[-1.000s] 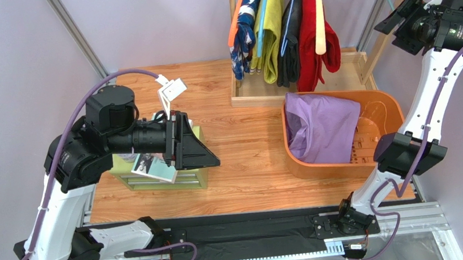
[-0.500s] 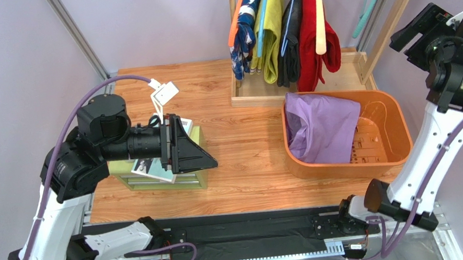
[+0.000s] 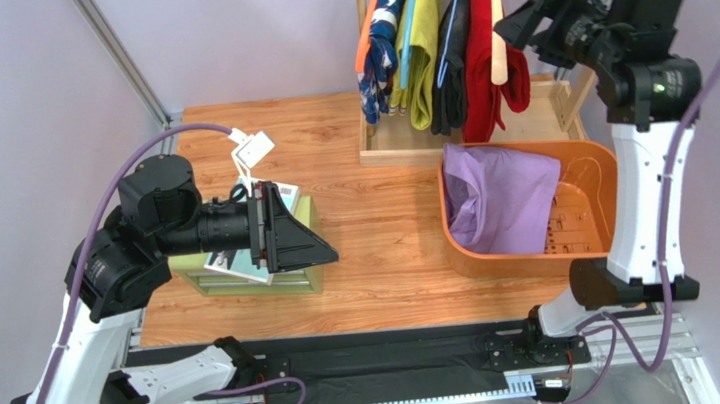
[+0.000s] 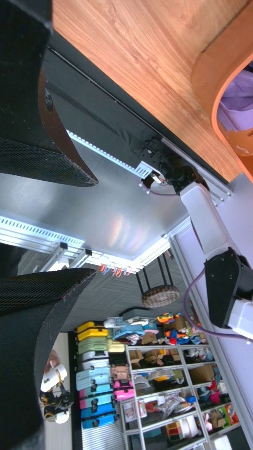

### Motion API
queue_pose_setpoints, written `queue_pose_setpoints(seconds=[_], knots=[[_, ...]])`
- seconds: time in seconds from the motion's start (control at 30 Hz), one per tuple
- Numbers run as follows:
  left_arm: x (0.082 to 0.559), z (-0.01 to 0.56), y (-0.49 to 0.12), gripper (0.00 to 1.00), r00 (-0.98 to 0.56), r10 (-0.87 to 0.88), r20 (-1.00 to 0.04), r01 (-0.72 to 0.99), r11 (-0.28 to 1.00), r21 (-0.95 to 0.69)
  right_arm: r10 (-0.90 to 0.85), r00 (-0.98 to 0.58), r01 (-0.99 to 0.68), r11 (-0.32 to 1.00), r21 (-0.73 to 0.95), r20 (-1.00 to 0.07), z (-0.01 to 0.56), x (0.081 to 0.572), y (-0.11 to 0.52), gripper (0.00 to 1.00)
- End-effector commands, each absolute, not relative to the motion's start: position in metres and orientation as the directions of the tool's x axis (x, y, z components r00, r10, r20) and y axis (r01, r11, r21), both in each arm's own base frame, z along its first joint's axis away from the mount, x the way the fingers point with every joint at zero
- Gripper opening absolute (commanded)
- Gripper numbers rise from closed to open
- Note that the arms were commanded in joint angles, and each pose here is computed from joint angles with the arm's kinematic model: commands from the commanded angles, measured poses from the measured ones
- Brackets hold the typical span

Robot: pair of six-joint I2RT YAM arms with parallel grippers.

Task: Remove the trousers from the hanger
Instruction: Grab a hanger with trousers on it with the right arm

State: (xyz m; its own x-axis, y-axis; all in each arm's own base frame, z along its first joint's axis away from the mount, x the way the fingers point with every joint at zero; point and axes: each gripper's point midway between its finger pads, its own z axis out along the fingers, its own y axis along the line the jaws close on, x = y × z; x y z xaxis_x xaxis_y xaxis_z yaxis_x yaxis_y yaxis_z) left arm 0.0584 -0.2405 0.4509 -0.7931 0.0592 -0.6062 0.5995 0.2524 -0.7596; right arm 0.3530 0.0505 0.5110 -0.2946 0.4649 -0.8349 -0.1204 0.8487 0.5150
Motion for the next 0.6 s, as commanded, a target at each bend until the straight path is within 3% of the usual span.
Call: queue_pose_setpoints(seconds=[0.0, 0.17, 0.2, 0.37, 0.57], knots=[[0.057, 0.463, -0.238, 0.64, -0.777, 0.009, -0.63, 0.616, 0.222, -0.756, 0.45, -0.251, -0.189, 0.846, 0.499, -0.857, 0.518, 0.389, 0.065, 0.77], [0.057, 0.462, -0.23, 0.63, -0.772, -0.032, -0.635, 0.61, 0.245, -0.754, 0.399, -0.226, -0.21, 0.871, 0.444, -0.889, 0.512, 0.421, 0.064, 0.71], [0.057, 0.461, -0.23, 0.64, -0.773, -0.035, -0.634, 0.608, 0.247, -0.755, 0.393, -0.229, -0.202, 0.876, 0.438, -0.891, 0.507, 0.428, 0.062, 0.64], [0.057, 0.464, -0.227, 0.63, -0.766, -0.05, -0.641, 0.611, 0.252, -0.75, 0.368, -0.194, -0.234, 0.883, 0.407, -0.909, 0.505, 0.448, 0.063, 0.49], [0.06, 0.466, -0.227, 0.63, -0.761, -0.049, -0.647, 0.614, 0.268, -0.743, 0.371, -0.167, -0.276, 0.872, 0.404, -0.914, 0.504, 0.469, 0.068, 0.45]])
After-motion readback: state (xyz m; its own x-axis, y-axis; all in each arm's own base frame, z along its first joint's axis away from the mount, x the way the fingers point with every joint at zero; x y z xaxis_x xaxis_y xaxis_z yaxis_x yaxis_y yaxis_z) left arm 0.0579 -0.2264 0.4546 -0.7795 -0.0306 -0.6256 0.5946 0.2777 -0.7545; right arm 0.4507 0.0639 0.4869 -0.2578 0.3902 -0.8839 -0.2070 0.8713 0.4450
